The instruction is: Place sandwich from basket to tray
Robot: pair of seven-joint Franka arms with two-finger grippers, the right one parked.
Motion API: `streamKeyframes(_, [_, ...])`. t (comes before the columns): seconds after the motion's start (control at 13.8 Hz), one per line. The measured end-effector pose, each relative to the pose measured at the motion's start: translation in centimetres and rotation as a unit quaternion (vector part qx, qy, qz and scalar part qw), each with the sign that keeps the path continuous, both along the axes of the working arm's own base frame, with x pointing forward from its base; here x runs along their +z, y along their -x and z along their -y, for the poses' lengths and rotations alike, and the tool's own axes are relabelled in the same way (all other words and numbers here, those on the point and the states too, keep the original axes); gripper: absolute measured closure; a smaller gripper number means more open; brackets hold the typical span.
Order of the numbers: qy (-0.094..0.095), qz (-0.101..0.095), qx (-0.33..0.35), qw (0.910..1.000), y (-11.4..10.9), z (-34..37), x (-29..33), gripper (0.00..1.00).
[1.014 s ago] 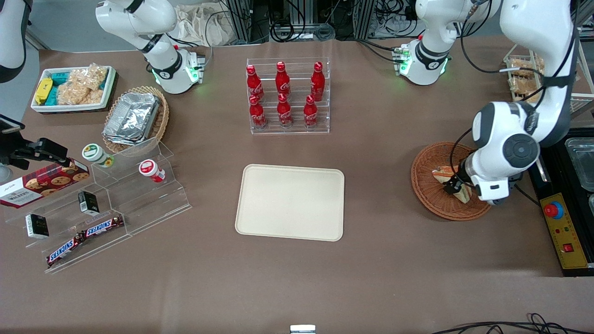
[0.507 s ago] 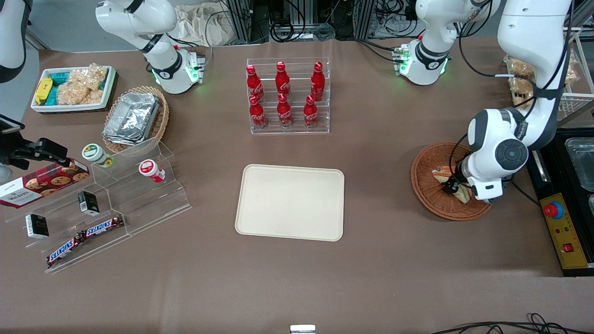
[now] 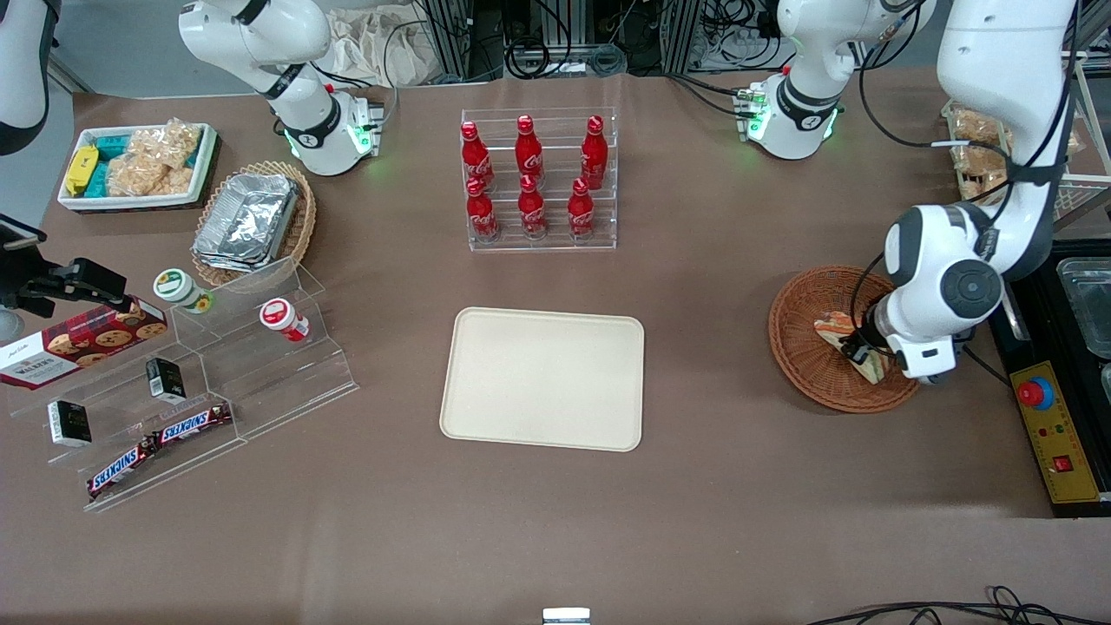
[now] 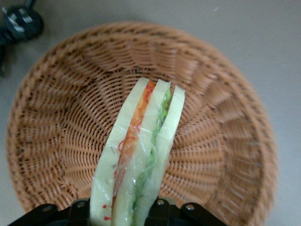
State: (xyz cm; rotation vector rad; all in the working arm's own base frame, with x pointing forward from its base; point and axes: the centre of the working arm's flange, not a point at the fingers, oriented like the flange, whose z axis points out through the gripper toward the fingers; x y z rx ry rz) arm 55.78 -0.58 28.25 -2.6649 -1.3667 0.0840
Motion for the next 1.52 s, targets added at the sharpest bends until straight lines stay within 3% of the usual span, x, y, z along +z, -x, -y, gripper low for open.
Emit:
streamKeyframes(0.22, [0.016,0.023,-0.085,0.9960,-0.6,7.7,8.9,0.68])
streamKeyframes(0.36, [0.032,0.036,-0.172,0.9839,0.7,16.7,11.3,0.80])
streamKeyframes(0.43, [0.040,0.037,-0.219,0.9743,1.9,21.2,11.0,0.80])
streamKeyframes(0.65, [0.069,0.066,-0.357,0.9293,4.6,31.3,7.4,0.80])
streamKeyframes(0.8, [0.082,0.096,-0.426,0.8959,5.3,35.2,3.6,0.80])
streamKeyframes(0.94, [0.097,0.121,-0.462,0.8733,5.4,37.2,-0.5,0.80])
streamKeyframes(1.09, [0.112,0.126,-0.470,0.8664,4.4,37.9,-3.5,0.80])
streamKeyframes(1.3, [0.124,0.131,-0.460,0.8696,2.5,38.8,-5.2,0.83])
streamKeyframes(1.52, [0.120,0.146,-0.440,0.8778,1.6,39.3,-4.9,0.57])
